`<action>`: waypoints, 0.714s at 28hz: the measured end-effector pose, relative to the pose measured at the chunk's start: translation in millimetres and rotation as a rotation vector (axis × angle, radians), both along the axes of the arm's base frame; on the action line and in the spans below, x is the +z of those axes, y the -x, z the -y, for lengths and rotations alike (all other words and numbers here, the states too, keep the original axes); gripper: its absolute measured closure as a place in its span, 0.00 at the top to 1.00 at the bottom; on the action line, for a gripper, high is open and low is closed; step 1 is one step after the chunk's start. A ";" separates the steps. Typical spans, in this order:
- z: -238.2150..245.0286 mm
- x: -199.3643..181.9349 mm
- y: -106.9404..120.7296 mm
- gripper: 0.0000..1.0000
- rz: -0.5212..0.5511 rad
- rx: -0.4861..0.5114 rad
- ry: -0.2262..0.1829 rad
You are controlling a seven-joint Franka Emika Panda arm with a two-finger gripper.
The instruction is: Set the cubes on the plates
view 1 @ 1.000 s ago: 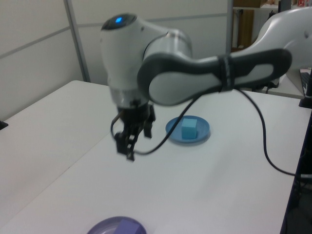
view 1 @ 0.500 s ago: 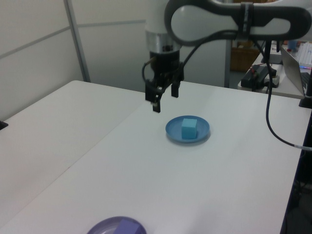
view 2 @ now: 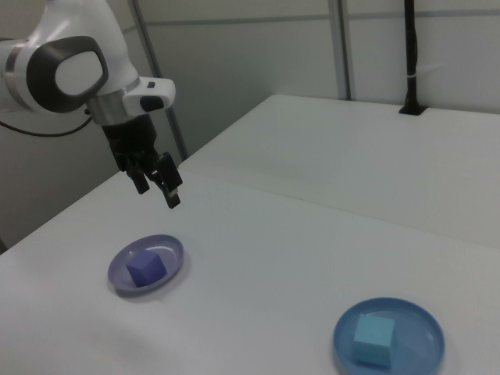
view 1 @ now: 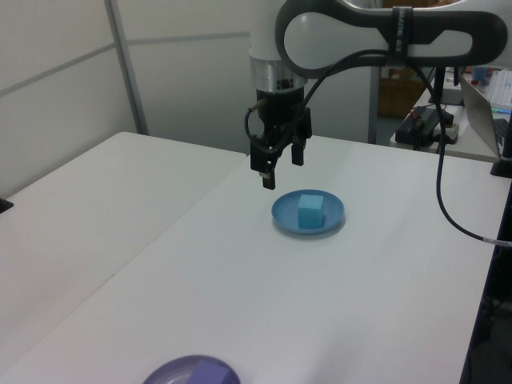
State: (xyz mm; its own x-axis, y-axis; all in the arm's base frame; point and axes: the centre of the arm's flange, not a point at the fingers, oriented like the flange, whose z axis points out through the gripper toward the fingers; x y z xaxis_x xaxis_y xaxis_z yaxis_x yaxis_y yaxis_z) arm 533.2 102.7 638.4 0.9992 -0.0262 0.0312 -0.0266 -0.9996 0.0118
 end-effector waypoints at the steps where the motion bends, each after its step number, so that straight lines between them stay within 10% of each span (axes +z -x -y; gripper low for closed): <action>1: 0.2 -1.2 0.0 1.00 -0.003 0.000 0.000; 20: 17.4 -11.8 -2.4 1.00 -0.025 -0.016 0.004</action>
